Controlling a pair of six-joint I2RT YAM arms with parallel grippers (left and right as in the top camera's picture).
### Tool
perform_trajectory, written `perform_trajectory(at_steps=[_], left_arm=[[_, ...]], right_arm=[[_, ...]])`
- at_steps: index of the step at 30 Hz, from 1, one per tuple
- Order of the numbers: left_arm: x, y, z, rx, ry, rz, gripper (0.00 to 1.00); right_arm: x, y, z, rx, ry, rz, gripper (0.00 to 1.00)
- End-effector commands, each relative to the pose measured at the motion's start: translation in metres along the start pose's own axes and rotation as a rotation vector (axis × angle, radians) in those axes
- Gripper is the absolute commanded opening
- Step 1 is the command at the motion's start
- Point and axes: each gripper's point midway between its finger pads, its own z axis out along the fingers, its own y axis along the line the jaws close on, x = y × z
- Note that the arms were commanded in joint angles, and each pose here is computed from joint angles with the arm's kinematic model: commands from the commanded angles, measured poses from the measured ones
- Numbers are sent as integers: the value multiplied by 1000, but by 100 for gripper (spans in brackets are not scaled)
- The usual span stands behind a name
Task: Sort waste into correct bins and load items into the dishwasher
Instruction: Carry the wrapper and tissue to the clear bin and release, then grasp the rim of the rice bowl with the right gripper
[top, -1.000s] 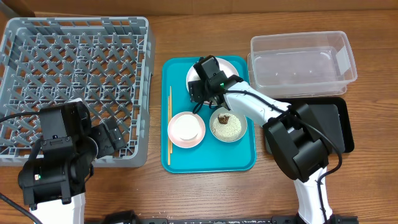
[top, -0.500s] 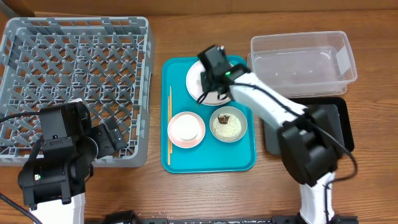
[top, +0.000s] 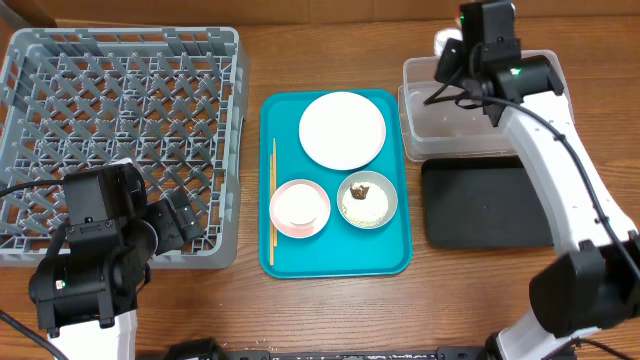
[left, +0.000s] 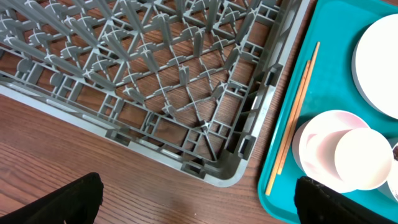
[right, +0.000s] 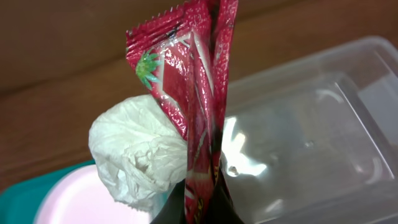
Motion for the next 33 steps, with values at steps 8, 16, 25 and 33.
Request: perform_trajectory(at_steps=[8,16,25,33], left_arm=[[-5,-1,-4,11,-15,-29,100],[-5,-1,-4,11,-16,-29,100],[-7,-1,-4,10,-23,-29,100],[-8,-1,-4,11,-29,-30,100]], right_arm=[[13,-20,35,-53,107,88,70],[-11,-5,-71,-208,73,13,93],[101,1,-108,-235,434,-155,76],[158,37,-138,-400,332,-363,77]])
